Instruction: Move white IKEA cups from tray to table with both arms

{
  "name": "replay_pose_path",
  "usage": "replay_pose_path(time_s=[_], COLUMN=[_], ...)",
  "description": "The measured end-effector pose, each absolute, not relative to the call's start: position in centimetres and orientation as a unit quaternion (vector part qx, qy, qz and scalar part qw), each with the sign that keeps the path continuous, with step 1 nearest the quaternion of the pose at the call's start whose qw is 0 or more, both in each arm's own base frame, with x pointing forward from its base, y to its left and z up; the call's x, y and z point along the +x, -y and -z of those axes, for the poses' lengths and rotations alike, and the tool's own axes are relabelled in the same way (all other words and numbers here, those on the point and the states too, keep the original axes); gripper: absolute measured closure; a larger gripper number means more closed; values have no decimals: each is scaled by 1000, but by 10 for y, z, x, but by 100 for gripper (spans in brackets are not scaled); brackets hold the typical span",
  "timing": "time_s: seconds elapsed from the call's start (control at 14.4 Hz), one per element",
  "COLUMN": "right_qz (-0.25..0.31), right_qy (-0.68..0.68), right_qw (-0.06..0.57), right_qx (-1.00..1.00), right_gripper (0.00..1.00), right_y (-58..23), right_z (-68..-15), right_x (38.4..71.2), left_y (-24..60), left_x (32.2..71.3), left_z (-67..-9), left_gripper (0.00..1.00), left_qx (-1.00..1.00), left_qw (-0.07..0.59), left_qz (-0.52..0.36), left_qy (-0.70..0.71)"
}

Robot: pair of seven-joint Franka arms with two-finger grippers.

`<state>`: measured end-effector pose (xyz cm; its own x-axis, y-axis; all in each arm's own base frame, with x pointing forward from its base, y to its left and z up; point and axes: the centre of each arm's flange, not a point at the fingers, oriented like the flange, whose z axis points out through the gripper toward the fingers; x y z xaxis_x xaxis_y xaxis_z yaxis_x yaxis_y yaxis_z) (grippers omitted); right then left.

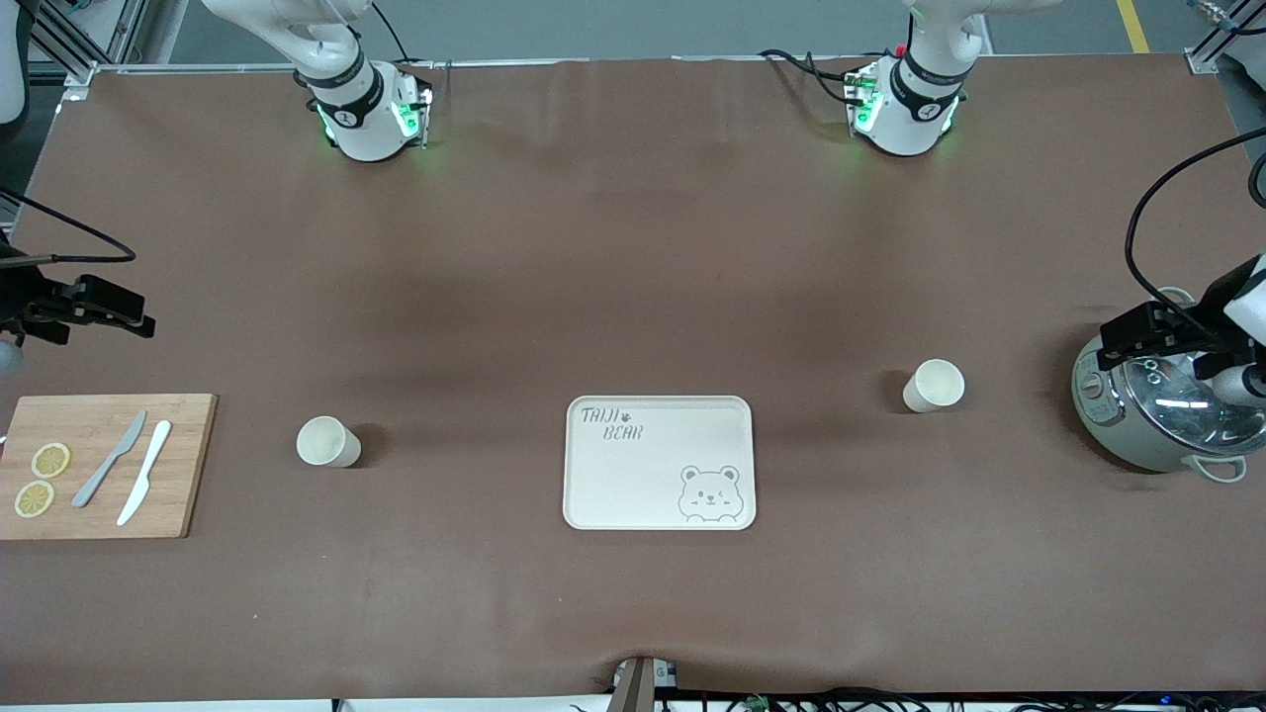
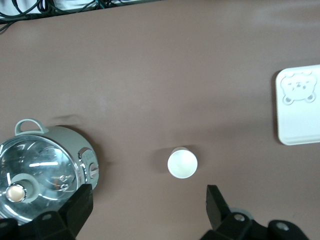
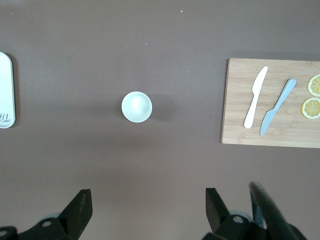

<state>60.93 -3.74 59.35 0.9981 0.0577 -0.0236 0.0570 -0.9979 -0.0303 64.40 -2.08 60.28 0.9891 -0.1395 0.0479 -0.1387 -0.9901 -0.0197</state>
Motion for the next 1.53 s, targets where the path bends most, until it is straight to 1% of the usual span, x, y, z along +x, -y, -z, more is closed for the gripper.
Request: replay_pose_path(time_s=[0.14, 0.35, 0.63, 1.04, 1.53], right_qz=[-20, -72, -103, -134, -139], right_qy=[24, 17, 16, 21, 21], right_qw=[15, 21, 25, 29, 29], right_qx=[-999, -997, -994, -990, -990], right_gripper=[0, 0, 0, 0, 0], right_y=[42, 50, 49, 44, 44], right_z=[-592, -584, -579, -575, -572], right_x=[607, 594, 587, 580, 580], left_y=[23, 29, 30, 40, 42], left_x=[644, 643, 638, 636, 636], left_z=[-597, -594, -589, -587, -587], left_gripper=[0, 0, 0, 0, 0], left_qx=[-997, -997, -997, -996, -996], left_qw=[8, 8, 7, 6, 6], left_qz=[17, 13, -12, -21, -21], left_qy=[-73, -78, -78, -84, -85])
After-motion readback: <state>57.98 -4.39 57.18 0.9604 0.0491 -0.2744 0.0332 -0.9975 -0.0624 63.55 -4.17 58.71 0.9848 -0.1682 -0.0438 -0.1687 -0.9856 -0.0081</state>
